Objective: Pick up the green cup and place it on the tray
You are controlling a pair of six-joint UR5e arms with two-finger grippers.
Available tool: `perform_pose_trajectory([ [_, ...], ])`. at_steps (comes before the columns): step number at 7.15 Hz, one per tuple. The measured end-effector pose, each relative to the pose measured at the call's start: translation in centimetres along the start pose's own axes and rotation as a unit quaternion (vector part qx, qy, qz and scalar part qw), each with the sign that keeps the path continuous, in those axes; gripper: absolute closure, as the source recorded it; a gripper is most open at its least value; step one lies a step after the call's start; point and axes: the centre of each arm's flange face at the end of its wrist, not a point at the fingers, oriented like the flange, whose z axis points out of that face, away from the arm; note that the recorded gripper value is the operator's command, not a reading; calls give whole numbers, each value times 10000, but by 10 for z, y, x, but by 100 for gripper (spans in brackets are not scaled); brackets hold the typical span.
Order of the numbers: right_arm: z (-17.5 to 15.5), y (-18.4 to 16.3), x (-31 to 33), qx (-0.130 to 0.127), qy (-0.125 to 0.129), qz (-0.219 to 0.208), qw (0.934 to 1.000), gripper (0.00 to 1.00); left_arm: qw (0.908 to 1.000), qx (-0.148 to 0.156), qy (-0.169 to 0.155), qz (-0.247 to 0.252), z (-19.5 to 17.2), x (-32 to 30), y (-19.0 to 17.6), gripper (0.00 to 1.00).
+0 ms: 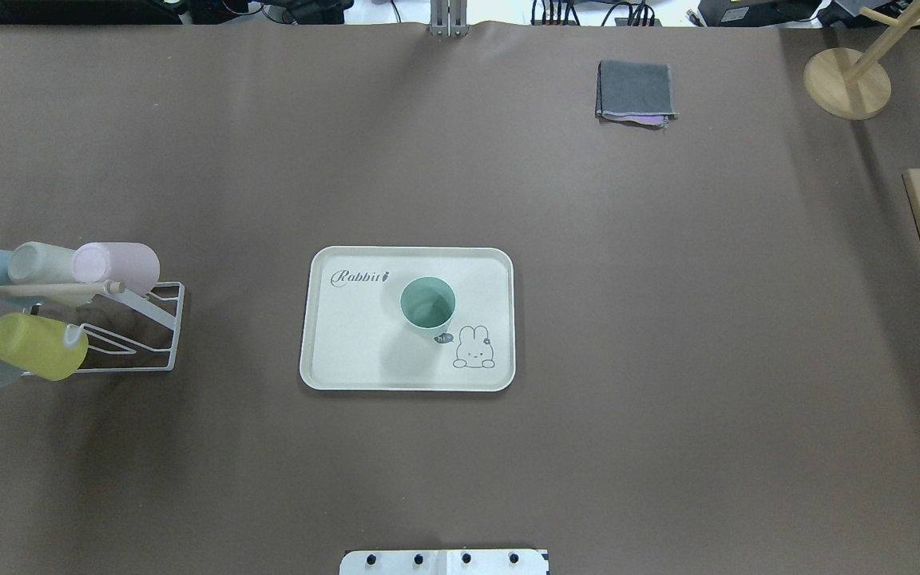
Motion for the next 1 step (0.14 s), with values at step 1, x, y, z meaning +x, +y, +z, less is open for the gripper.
perform_pose_trajectory([
  [1, 0, 0, 0, -1, 8, 0, 10000, 0, 10000, 3, -6, -6, 0, -1, 0, 2],
])
